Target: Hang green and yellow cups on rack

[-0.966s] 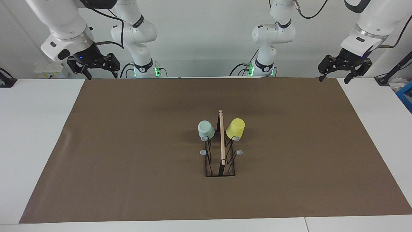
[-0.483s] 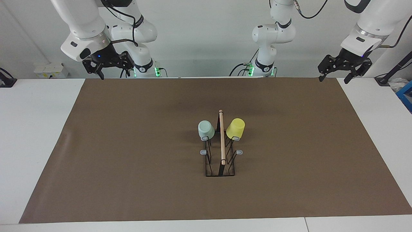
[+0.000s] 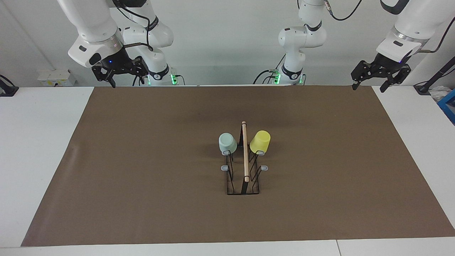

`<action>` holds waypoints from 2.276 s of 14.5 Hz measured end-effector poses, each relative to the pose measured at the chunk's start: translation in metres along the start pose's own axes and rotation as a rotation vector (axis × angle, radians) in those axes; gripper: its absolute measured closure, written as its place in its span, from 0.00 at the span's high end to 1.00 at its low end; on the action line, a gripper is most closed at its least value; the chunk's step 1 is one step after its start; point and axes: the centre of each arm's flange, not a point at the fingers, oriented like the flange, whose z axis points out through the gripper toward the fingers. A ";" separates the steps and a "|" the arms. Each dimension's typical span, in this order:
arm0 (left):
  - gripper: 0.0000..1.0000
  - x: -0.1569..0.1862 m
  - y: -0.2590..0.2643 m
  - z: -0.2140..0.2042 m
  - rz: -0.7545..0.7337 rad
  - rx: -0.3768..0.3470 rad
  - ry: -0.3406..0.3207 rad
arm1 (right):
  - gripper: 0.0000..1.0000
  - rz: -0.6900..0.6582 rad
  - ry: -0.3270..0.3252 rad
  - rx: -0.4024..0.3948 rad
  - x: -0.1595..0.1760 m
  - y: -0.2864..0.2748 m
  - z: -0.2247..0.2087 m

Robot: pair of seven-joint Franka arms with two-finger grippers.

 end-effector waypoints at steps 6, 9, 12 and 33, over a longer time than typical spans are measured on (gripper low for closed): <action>1.00 0.000 0.000 0.000 0.000 0.000 0.000 | 1.00 -0.019 0.007 -0.005 -0.002 -0.011 -0.004; 1.00 0.000 0.000 0.000 0.000 0.000 0.000 | 1.00 -0.018 0.014 -0.005 -0.004 -0.011 -0.006; 1.00 0.000 0.000 0.000 0.000 0.000 0.000 | 1.00 -0.013 0.024 -0.006 -0.002 -0.010 -0.005; 1.00 0.000 0.000 0.000 0.000 0.000 0.000 | 1.00 0.060 0.033 0.003 -0.011 0.029 -0.007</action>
